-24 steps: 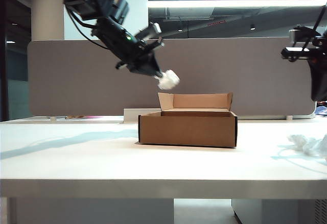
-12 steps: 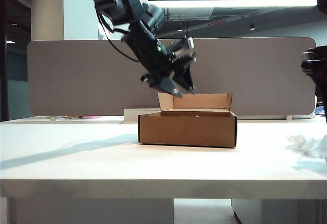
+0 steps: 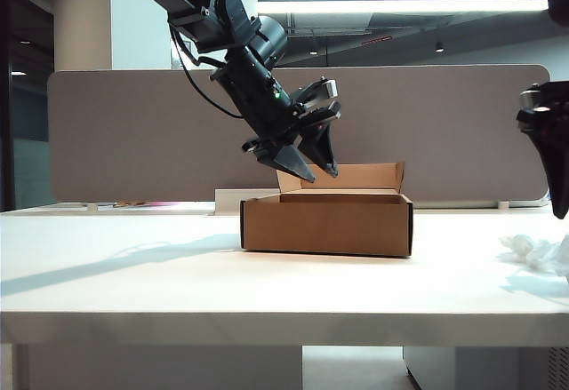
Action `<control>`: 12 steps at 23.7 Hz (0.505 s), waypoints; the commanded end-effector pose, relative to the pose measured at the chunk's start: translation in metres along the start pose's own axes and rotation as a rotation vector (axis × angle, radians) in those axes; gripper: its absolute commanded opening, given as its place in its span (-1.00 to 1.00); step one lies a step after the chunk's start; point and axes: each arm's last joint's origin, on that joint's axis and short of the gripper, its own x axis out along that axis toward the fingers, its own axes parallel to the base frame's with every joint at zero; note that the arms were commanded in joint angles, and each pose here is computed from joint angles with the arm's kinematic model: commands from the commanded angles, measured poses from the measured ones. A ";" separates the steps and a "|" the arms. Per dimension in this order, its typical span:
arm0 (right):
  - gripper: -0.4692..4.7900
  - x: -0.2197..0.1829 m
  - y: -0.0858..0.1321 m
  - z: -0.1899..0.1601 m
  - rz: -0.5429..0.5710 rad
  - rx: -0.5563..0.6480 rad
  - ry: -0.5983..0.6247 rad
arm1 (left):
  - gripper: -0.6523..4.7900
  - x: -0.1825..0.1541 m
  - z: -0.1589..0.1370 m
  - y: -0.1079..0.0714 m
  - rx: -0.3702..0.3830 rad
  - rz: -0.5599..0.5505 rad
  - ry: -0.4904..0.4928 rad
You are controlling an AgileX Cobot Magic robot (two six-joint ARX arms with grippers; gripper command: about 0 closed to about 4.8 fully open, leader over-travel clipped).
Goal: Pick up all the paper balls on the table and put them in the paper box.
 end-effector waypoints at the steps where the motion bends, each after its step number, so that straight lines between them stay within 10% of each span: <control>1: 0.65 0.004 0.000 0.002 -0.002 -0.001 0.009 | 0.04 -0.008 0.004 -0.002 0.006 -0.001 -0.009; 8: 0.61 0.026 0.001 0.001 -0.006 -0.005 0.090 | 0.03 -0.014 0.006 -0.004 0.003 0.001 0.001; 12: -0.01 0.030 0.002 0.002 -0.006 -0.005 0.102 | 0.03 -0.017 0.008 -0.005 0.005 0.002 -0.005</control>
